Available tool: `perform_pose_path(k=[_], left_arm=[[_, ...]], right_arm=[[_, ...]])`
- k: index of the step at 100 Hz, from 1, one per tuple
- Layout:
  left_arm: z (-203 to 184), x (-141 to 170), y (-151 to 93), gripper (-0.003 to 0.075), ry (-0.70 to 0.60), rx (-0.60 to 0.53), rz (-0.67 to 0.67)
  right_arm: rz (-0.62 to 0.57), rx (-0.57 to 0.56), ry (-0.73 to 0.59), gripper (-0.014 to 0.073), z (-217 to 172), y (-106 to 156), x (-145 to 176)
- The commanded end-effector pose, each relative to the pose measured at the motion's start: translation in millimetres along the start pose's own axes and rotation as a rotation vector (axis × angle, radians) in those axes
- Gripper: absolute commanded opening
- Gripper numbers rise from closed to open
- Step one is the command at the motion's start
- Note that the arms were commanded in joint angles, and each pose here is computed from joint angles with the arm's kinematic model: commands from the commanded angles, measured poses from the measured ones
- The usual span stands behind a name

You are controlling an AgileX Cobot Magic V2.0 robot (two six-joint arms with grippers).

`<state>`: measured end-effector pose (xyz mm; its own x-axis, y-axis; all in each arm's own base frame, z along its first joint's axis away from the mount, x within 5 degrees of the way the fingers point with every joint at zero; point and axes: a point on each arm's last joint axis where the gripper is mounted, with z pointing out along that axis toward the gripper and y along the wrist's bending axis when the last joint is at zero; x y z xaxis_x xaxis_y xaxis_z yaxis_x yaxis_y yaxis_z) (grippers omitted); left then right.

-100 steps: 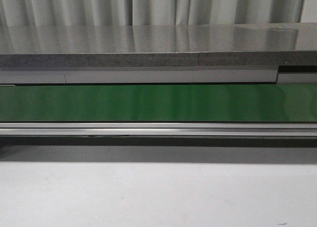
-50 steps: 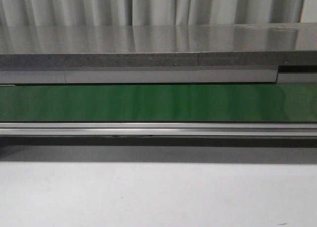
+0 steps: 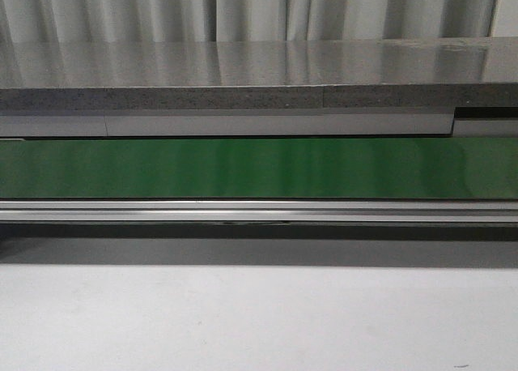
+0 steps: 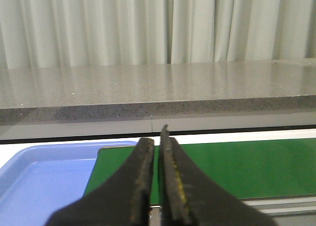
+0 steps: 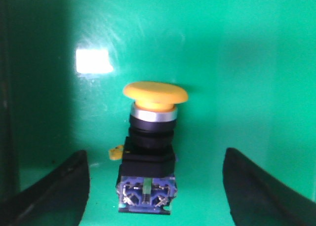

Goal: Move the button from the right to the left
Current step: 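Close the right gripper on the button and lift it over the belt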

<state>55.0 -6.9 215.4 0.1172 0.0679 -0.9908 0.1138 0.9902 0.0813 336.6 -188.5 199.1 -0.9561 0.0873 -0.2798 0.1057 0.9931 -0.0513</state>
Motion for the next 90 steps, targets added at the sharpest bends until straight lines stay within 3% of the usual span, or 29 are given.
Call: perform_pose_path(k=[1, 46, 70, 90], left_arm=[[-2, 5, -1, 0.0005, -0.072, 0.008, -0.018], [-2, 5, -1, 0.0005, -0.072, 0.008, -0.018], [-2, 5, -1, 0.0005, -0.072, 0.008, -0.018], [-2, 5, -1, 0.0005, -0.072, 0.008, -0.018]], right_arm=[[-0.024, 0.043, -0.06, 0.0529, -19, -6, -7], [-0.037, 0.031, 0.01, 0.0522, 5, -8, -4], [-0.036, 0.014, 0.044, 0.0349, 12, -8, -1], [-0.035, 0.007, 0.059, 0.0328, 16, -7, 0]])
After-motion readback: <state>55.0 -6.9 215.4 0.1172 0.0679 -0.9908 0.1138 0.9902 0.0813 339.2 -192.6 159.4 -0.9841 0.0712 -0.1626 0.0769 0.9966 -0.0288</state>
